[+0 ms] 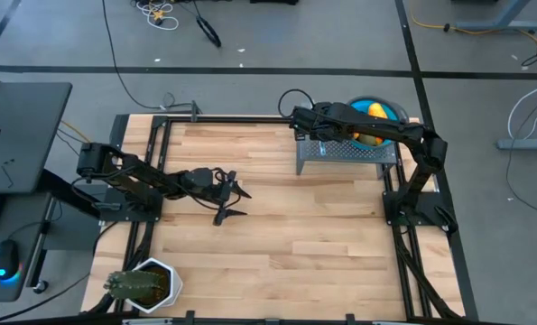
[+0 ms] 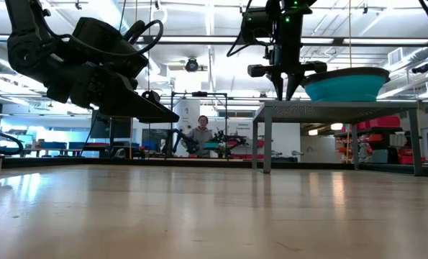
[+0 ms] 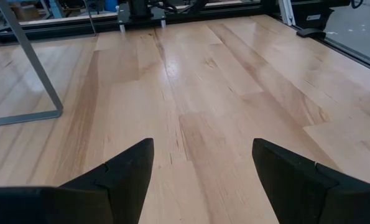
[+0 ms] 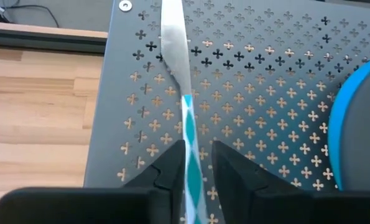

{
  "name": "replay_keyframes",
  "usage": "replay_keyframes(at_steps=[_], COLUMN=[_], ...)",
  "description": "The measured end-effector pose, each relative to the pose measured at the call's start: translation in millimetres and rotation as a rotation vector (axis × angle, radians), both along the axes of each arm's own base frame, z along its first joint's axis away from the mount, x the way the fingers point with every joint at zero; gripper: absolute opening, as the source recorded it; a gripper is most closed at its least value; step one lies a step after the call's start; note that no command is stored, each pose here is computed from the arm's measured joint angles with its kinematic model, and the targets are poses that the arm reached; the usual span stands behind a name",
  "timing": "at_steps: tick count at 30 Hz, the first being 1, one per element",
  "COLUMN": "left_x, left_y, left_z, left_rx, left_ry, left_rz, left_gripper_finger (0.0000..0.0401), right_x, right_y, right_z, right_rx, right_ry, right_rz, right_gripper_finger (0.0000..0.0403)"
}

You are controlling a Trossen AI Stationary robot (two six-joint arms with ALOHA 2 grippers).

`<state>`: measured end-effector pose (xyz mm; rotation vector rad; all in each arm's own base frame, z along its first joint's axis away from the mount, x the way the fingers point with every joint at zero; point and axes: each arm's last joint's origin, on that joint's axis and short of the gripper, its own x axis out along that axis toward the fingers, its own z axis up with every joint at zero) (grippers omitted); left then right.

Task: Pick & Place Fruit
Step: Put the blue table knife on the shelf

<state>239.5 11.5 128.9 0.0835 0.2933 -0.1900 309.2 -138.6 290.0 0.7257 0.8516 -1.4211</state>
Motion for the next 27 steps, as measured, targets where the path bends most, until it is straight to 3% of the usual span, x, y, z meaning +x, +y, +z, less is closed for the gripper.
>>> replay_keyframes(at_steps=[14, 27], left_x=[-0.1, 0.0], left_y=[0.0, 0.0], left_z=[-0.2, -0.1], left_rx=[0.000, 0.000], left_ry=[0.002, 0.001], left_rz=[0.000, 0.000], left_gripper_finger=[0.0279, 0.0279], right_x=[4.3, 16.7], right_y=[6.3, 20.8], right_z=[2.1, 28.1], right_rx=[-0.019, -0.124], right_ry=[-0.011, -0.005], right_rz=[0.020, 0.172], right_gripper_finger=[0.0096, 0.0096])
